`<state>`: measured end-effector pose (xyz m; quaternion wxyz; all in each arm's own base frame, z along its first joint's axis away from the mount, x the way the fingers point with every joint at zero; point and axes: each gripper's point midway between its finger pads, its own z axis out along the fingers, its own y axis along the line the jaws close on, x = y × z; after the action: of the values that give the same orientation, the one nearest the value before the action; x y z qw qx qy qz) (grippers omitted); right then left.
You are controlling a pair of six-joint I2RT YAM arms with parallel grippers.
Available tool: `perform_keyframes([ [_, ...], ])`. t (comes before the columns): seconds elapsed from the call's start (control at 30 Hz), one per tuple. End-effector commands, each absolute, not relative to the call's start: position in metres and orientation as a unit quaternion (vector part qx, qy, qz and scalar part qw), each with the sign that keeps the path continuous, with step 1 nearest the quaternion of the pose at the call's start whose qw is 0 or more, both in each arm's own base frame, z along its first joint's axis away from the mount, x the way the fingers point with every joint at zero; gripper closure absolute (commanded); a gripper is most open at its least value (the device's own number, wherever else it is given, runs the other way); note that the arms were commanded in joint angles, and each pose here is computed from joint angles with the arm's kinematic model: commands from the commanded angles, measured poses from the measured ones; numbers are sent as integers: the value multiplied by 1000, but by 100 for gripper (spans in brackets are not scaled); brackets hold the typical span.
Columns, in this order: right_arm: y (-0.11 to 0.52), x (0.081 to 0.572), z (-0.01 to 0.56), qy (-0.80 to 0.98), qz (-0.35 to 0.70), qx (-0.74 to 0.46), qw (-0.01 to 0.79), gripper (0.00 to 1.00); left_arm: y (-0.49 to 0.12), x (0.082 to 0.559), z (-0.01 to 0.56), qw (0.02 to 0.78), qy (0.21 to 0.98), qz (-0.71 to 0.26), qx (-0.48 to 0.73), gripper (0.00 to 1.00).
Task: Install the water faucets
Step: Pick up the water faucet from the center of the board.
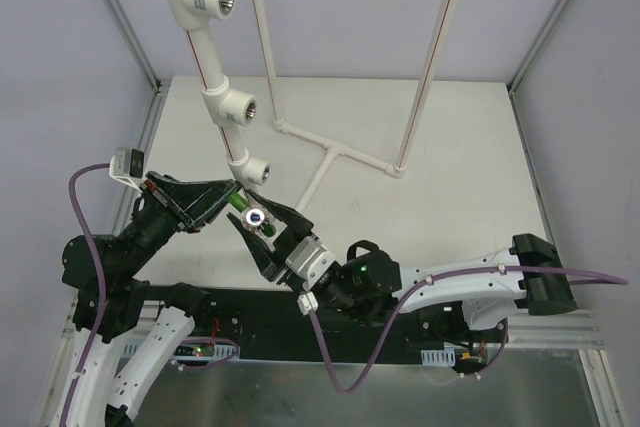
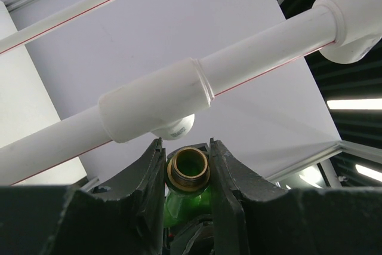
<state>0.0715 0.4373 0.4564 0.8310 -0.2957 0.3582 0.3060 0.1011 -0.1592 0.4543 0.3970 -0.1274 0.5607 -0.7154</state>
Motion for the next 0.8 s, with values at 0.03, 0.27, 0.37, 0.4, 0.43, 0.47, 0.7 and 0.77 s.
perform_keyframes([
  [0.03,423,77,470,384,356,-264,810,100,-160,86,464,394,543,-735,-97,80],
  [0.27,412,85,465,408,375,-249,795,100,-165,84,469,395,545,-736,-72,61],
  [0.37,410,88,465,415,384,-247,787,100,-167,83,469,393,550,-735,-62,68],
  [0.4,410,88,465,416,384,-247,786,100,-168,83,469,392,552,-734,-59,79],
  [0.43,408,89,466,417,387,-243,786,100,-169,84,467,391,554,-733,-57,93],
  [0.47,409,90,465,420,384,-243,786,100,-169,84,467,390,555,-732,-56,100],
  [0.7,416,89,452,411,368,-265,791,56,-163,86,471,399,540,-736,-80,100],
  [0.77,418,88,450,404,366,-264,796,52,-160,87,472,401,535,-738,-90,100],
])
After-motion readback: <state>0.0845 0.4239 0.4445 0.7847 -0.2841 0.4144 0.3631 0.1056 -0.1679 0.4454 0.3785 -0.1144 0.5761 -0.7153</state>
